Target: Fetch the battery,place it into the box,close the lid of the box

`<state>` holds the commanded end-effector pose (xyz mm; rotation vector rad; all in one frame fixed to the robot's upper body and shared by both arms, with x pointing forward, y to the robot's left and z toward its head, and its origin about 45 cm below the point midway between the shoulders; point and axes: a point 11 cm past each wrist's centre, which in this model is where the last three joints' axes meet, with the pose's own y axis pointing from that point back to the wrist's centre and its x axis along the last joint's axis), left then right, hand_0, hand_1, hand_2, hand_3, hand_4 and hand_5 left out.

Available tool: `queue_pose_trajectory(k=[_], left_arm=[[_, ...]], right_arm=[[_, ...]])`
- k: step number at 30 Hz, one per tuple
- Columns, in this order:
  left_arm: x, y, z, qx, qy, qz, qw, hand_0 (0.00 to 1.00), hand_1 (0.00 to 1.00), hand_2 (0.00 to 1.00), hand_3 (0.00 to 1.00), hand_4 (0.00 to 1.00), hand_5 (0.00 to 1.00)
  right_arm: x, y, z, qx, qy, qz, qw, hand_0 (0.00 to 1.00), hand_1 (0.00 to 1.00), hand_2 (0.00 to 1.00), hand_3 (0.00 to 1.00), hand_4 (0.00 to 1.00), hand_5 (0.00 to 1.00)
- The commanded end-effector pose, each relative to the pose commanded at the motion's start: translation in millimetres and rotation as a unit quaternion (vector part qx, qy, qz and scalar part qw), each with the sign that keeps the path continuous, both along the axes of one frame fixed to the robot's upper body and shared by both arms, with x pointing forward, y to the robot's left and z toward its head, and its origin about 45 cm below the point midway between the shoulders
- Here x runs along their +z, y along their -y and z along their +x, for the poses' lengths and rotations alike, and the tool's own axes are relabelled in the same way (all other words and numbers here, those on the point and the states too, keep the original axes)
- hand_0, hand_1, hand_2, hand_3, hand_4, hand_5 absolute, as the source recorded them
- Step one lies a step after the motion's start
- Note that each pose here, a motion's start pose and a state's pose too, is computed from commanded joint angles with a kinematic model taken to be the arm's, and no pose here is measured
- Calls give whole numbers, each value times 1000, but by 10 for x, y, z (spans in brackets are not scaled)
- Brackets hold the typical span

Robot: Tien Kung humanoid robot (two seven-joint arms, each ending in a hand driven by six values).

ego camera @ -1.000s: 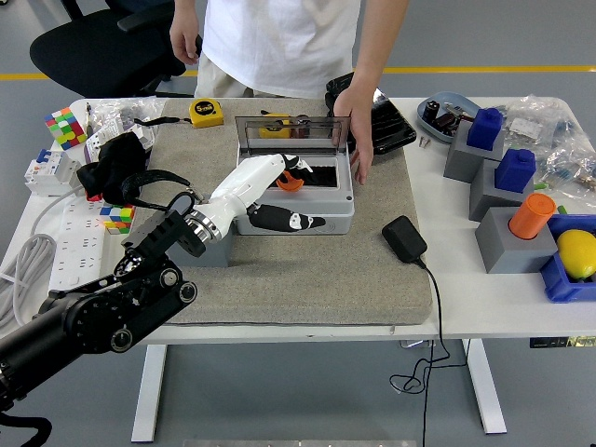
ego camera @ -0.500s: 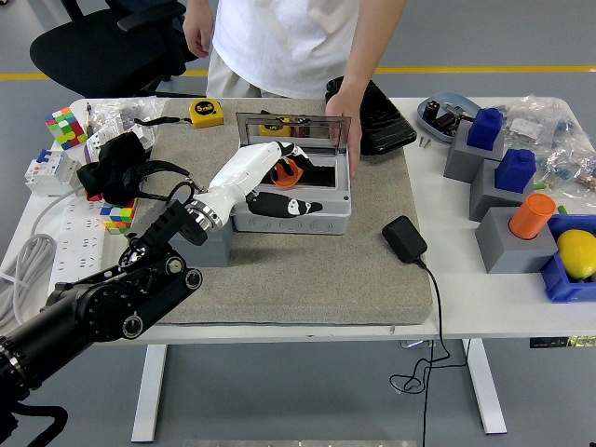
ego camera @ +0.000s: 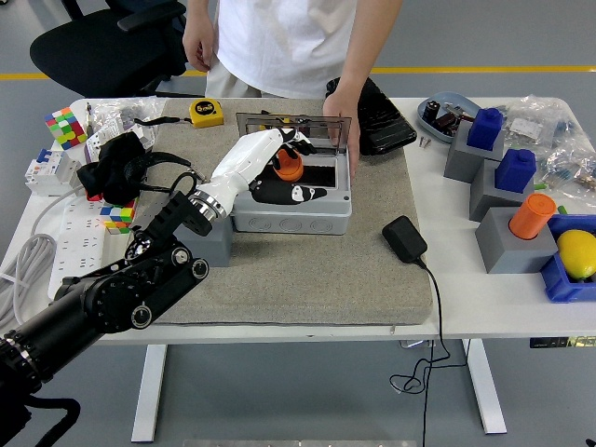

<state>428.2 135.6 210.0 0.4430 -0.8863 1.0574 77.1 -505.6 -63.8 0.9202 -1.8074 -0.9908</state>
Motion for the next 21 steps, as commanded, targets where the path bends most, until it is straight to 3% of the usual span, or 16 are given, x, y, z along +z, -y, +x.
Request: queue_pose_trajectory(k=[5,15,21], left_arm=[[70,25,15,-1,10,-9,1000,554,648,646,614,986,434],[66,26,51,5,5,-6,1000,553,650,648,616,986,437],[168,3,52,6,16,-23,1000,548,650,647,618,986,437]], right_arm=[[-2,-1,-9,1,-2,0,1000,572,625,653,548,941,486],[-3,-7,1,2,-1,1,1000,574,626,653,548,941,485],[-3,-5,0,1,-1,1,1000,575,625,653,548,941,484]])
